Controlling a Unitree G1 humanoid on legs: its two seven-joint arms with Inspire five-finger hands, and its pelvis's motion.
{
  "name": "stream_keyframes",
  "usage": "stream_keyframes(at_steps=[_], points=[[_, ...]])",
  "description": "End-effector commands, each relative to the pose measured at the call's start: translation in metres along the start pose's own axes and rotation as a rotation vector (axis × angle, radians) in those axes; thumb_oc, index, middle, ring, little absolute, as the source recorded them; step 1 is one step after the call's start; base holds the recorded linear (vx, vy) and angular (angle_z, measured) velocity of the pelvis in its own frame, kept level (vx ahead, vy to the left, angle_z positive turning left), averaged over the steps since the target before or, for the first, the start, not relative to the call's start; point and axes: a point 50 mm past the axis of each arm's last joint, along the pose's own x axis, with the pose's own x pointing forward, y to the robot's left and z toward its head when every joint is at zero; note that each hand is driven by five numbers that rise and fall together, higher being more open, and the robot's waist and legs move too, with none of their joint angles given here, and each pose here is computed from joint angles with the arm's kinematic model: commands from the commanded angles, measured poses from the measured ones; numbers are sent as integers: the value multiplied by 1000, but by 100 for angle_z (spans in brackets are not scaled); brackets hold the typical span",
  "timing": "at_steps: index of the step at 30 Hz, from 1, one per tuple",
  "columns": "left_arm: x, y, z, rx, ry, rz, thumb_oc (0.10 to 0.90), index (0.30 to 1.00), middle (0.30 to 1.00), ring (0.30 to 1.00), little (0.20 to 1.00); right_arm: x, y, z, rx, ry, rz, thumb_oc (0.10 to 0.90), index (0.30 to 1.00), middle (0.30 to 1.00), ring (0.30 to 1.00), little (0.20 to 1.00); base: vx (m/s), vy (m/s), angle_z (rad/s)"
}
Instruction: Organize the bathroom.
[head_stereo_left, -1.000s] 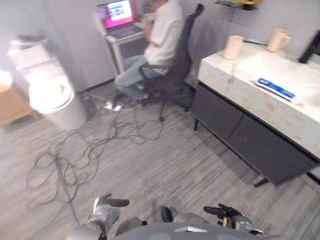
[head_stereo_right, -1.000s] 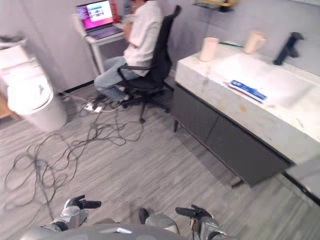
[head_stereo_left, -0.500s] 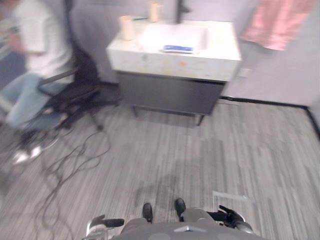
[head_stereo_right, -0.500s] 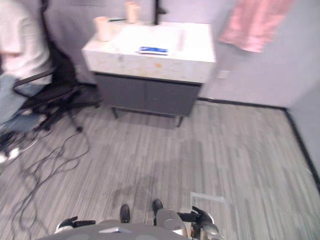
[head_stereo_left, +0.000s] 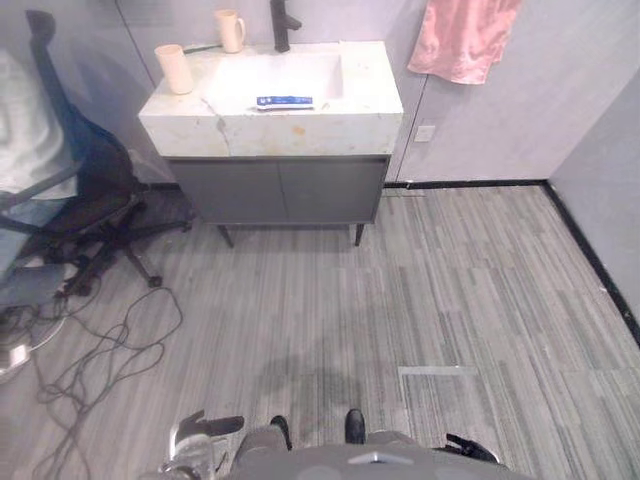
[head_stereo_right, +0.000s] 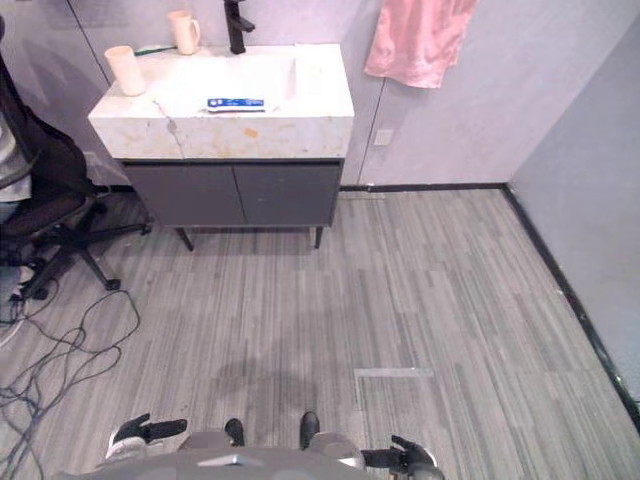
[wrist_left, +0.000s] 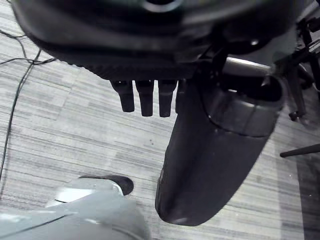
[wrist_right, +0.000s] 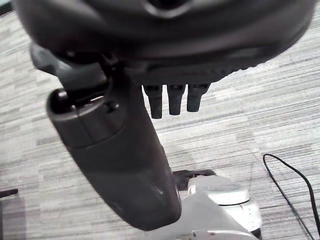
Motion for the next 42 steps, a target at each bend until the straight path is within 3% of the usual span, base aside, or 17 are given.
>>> stream_keyframes(at_steps=[1,19,29,32,35,42], points=[[5,15,24,-8,-99,62,800,900,900,900,900,2,3,25,-37,-86,20,800,900,900,900,900,336,181,10],[6,33,17,60,-95,125,800,900,900,900,900,1,9,23,36,-122,24,800,900,900,900,900,346,231,0],[6,41,31,-8,-175,169,800,900,900,900,900,1,12,21,-14,-108,51,800,900,900,900,900,207,-64,-4],[7,40,32,31,-159,156,800,900,900,900,900,1,7,13,50,-63,32,800,900,900,900,900,209,-98,51],[6,34,31,-27,-148,147,800,900,900,900,900,1,3,6,-32,-30,33,800,900,900,900,900,281,-85,26],[3,30,47,-136,-254,187,800,900,900,900,900,1,-3,17,-40,-75,31,800,900,900,900,900,167,60,-12]])
